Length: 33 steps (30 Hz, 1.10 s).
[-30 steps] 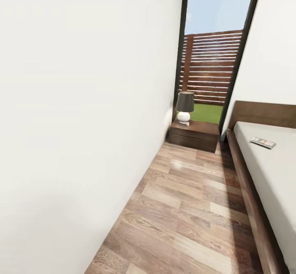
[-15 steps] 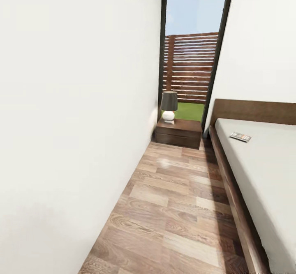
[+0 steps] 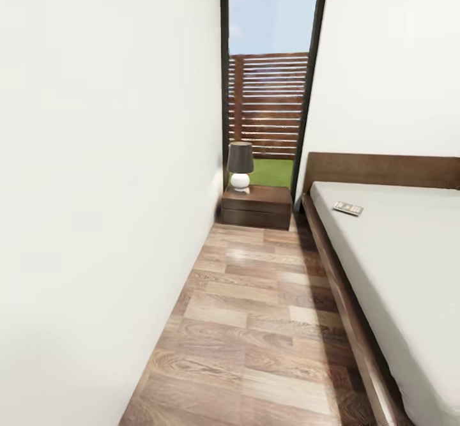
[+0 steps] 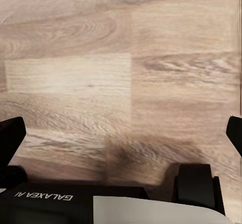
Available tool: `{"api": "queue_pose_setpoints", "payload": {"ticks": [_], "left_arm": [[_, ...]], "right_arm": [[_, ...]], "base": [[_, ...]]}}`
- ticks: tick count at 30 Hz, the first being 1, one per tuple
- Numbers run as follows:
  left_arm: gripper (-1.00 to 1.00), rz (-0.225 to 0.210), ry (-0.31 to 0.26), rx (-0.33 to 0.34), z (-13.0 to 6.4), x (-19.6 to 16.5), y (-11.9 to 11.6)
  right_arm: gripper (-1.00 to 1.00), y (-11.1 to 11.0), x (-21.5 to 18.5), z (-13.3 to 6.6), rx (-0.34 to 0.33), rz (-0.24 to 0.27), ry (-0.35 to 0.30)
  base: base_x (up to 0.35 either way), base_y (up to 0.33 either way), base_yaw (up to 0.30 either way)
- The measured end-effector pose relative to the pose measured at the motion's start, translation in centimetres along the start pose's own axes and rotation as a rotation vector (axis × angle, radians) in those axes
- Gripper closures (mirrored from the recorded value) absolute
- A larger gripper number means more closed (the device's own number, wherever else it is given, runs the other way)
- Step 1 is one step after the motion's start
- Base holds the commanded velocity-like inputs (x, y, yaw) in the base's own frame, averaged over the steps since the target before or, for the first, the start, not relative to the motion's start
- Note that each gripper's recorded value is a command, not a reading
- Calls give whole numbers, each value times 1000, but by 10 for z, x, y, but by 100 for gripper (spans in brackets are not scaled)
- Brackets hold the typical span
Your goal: In the bedroom, move the book from the bed onto either nightstand, and place the two sandals side by side next to the bed.
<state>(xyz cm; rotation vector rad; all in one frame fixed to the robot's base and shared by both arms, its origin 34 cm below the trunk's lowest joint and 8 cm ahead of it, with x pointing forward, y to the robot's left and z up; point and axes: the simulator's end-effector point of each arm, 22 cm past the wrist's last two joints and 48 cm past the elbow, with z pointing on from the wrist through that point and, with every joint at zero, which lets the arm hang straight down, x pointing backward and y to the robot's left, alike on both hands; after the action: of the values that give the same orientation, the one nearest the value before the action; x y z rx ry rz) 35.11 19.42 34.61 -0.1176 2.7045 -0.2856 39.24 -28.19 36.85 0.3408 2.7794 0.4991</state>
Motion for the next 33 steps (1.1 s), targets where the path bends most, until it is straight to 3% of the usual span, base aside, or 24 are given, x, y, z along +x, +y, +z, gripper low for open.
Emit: {"api": "queue_pose_setpoints", "payload": {"ticks": [24, 33], "left_arm": [[-100, 0, 0, 0, 0, 0, 0], [-100, 0, -1, 0, 0, 0, 0]], "right_arm": [[-100, 0, 0, 0, 0, 0, 0], [-100, 0, 0, 0, 0, -1, 0]], "base": [[2, 1, -250], [154, 109, -78]]}}
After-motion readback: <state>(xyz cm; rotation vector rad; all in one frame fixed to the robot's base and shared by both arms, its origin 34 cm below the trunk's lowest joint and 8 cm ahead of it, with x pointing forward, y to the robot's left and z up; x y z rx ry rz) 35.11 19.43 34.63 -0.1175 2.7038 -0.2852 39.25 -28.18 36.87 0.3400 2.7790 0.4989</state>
